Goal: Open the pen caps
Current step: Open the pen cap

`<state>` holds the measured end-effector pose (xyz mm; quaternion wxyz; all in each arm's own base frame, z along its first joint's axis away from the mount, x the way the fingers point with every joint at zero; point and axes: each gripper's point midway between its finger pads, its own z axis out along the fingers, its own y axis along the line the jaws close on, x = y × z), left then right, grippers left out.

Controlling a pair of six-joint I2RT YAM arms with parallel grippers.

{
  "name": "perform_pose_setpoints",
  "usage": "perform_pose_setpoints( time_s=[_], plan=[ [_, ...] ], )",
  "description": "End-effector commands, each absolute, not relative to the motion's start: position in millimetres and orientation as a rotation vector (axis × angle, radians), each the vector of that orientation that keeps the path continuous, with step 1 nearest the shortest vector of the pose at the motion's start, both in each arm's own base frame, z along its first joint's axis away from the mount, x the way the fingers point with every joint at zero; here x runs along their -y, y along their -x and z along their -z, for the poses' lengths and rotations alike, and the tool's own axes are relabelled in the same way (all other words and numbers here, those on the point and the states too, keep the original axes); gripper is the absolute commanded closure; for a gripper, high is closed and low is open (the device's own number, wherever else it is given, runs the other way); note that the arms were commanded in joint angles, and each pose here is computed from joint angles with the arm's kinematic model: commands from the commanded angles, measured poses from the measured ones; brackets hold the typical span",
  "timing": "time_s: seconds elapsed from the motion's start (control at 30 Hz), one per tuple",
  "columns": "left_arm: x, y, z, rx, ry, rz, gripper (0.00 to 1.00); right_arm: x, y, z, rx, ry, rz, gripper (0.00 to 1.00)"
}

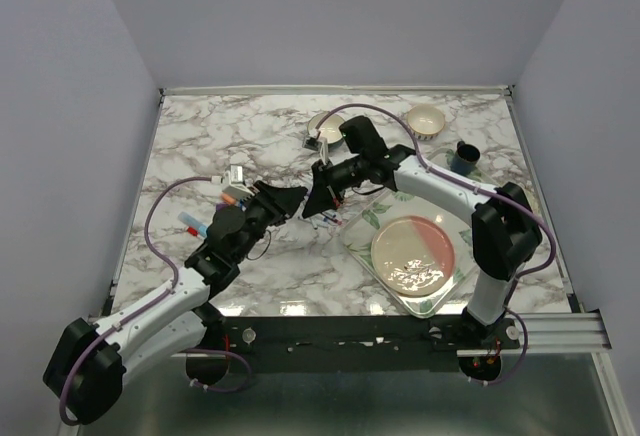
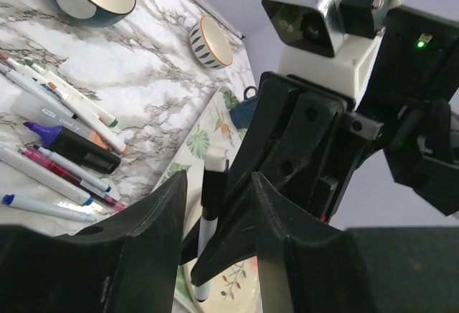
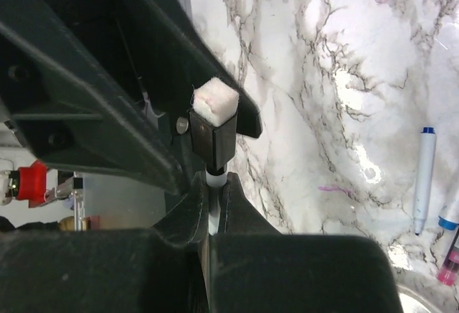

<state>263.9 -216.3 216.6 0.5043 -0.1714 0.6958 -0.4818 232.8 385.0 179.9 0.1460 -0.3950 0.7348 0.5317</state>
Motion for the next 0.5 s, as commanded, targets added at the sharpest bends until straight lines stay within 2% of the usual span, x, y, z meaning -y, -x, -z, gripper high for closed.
perform_pose_setpoints(
  time_s=[0.0, 0.23, 0.47],
  plan=[
    [206.5, -269.4, -233.7, -1.653, 0.416, 1.084, 0.50, -391.0, -225.2, -184.6, -2.070, 1.199, -1.566, 0.99],
    [212.1, -269.0, -228.7, -1.692, 0.368, 1.067, 0.50, -390.0, -224.6, -187.1, -2.057, 1.207, -1.576, 0.99],
    [223.2, -268.7, -224.0, -1.730, 0.316, 1.087, 0.58, -389.4, -224.0, -189.2, -2.047, 1.216, -1.573, 0.99]
  ],
)
